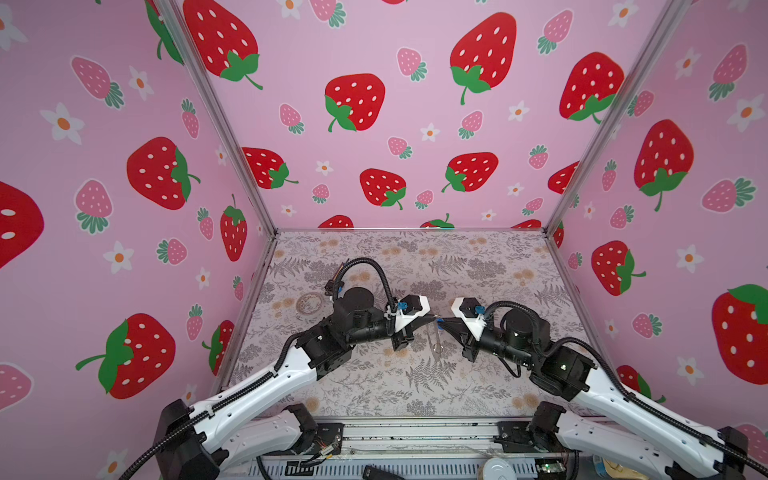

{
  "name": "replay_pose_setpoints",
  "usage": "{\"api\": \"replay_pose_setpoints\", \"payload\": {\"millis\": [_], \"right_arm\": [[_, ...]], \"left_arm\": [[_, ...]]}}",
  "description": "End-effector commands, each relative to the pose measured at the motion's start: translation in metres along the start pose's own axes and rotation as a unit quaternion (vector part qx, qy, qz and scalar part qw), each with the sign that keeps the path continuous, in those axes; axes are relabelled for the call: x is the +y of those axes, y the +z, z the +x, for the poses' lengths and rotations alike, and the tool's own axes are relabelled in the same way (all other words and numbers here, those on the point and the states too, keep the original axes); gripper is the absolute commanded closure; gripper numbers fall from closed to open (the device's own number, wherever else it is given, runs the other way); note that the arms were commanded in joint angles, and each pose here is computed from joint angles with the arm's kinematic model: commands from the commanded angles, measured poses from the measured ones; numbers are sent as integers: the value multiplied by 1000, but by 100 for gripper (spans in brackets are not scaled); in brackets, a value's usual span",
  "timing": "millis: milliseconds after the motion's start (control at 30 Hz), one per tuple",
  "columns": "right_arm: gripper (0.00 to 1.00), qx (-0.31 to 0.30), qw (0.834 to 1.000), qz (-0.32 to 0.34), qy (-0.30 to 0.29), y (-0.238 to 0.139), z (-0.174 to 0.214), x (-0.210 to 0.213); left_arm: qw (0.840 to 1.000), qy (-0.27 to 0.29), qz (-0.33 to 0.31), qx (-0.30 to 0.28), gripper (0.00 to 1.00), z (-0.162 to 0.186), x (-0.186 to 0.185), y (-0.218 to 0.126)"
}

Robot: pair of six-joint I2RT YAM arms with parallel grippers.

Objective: Put the keys on the keyring

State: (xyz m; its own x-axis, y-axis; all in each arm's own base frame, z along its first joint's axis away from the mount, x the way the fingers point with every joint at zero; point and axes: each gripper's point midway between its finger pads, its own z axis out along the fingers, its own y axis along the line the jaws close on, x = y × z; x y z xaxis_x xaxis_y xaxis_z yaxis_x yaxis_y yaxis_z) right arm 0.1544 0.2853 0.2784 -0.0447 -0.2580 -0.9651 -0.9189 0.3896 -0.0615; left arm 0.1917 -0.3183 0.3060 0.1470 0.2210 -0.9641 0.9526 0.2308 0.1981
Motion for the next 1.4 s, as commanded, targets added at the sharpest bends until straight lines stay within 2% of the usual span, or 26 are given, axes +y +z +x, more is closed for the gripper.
{"api": "replay_pose_setpoints", "payload": {"millis": [0, 67, 367, 633, 800, 833, 900, 1000, 1233, 1367], "right_arm": [[97, -7, 1000, -7, -13, 1, -7, 2], [100, -8, 1000, -3, -16, 0, -8, 1], [100, -6, 1000, 23, -17, 4, -11, -9], [100, -24, 999, 35, -19, 5, -19, -11], [100, -30, 999, 36, -17, 2, -21, -10], [95, -31, 999, 27, -21, 1, -21, -7], [79, -26, 999, 16, -32, -4, -20, -3], [73, -20, 998, 32, -44, -18, -24, -7], [79, -94, 992, -15, -84, -63, -56, 17], [81, -101, 992, -15, -76, -63, -61, 16]], "left_arm": [[999, 7, -20, -44, 100, -27, 10, -4], [998, 2, -33, -47, 100, -29, 15, -4], [995, -18, -71, -69, 100, -29, 27, -4], [993, -25, -76, -92, 100, -29, 29, -2], [993, -21, -59, -105, 100, -30, 22, -3], [993, -21, -52, -104, 100, -30, 20, -3], [994, -19, -38, -101, 100, -30, 16, -4], [995, -15, -13, -98, 100, -28, 9, -5], [992, -2, 62, -109, 100, -31, -14, -9], [991, 1, 76, -110, 100, -32, -19, -10]]}}
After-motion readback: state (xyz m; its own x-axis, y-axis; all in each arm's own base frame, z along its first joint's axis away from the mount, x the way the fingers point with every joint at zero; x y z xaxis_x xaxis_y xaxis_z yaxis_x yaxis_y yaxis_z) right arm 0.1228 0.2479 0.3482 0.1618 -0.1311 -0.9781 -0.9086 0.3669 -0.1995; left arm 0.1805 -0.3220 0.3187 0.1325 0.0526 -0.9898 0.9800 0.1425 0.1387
